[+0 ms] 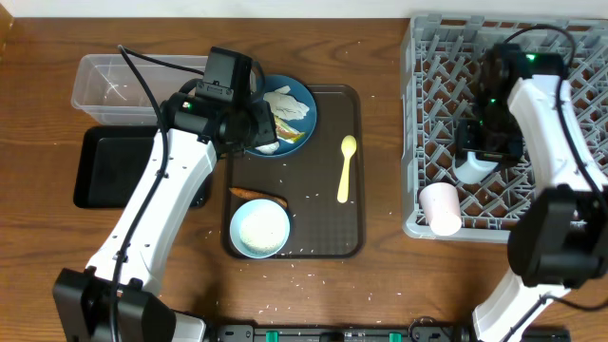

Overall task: Sort waste into correct bins and load items into the dishwasher rack
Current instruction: 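Place the light-blue cup upside down in the rack with the right gripper, then grasp the light-blue bowl of rice with the left gripper, then tip the bowl over the black tray to pour out the rice, then bring the emptied bowl back and set it on the dark tray, then reach the right gripper to grasp the light-blue bowl, then lift the light-blue bowl with the right gripper and carry it to the rack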

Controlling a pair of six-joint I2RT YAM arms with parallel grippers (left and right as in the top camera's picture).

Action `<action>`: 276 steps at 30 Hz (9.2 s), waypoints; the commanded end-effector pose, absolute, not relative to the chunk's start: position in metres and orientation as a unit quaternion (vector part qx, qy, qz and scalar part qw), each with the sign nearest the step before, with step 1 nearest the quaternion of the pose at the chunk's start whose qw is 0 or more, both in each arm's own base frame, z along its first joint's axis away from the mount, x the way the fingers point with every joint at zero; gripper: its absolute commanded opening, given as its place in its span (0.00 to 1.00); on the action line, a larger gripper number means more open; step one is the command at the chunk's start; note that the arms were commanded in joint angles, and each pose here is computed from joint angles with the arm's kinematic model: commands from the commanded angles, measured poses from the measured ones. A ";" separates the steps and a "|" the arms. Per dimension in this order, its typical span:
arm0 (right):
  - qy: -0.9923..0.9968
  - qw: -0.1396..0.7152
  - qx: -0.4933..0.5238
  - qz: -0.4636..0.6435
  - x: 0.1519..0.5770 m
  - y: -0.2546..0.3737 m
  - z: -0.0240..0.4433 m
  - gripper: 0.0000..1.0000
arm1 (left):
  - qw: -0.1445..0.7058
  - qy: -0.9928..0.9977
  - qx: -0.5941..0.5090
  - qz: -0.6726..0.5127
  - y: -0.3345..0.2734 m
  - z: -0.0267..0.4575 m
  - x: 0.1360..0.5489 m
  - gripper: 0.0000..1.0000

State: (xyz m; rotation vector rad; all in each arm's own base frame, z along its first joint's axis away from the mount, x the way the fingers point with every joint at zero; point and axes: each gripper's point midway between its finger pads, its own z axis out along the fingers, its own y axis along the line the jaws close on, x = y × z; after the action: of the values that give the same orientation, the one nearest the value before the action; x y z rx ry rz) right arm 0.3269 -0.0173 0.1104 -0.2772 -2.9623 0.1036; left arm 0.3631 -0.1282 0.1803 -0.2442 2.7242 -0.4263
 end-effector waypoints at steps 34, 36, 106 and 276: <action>-0.971 -0.170 0.049 -0.162 0.377 0.084 0.249 0.86 | 0.189 0.973 -0.030 -0.128 -0.115 0.215 0.326 0.49; -0.967 -0.176 0.067 -0.172 0.377 0.103 0.251 0.85 | 0.185 0.974 -0.030 -0.127 -0.113 0.218 0.319 0.53; -0.969 -0.194 0.091 -0.125 0.386 0.148 0.228 0.79 | 0.122 0.977 -0.018 -0.172 -0.120 0.154 0.307 0.06; -0.984 -0.155 0.074 -0.054 0.332 0.212 0.107 0.64 | 0.248 0.948 -0.171 -0.099 -0.071 0.231 0.301 0.56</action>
State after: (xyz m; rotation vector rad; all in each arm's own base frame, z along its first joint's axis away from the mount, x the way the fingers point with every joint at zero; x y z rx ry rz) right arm 0.3162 0.2387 0.1060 0.2965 -3.3410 -0.4277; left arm 0.2991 -0.0752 0.2309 -0.4728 2.5883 -0.2965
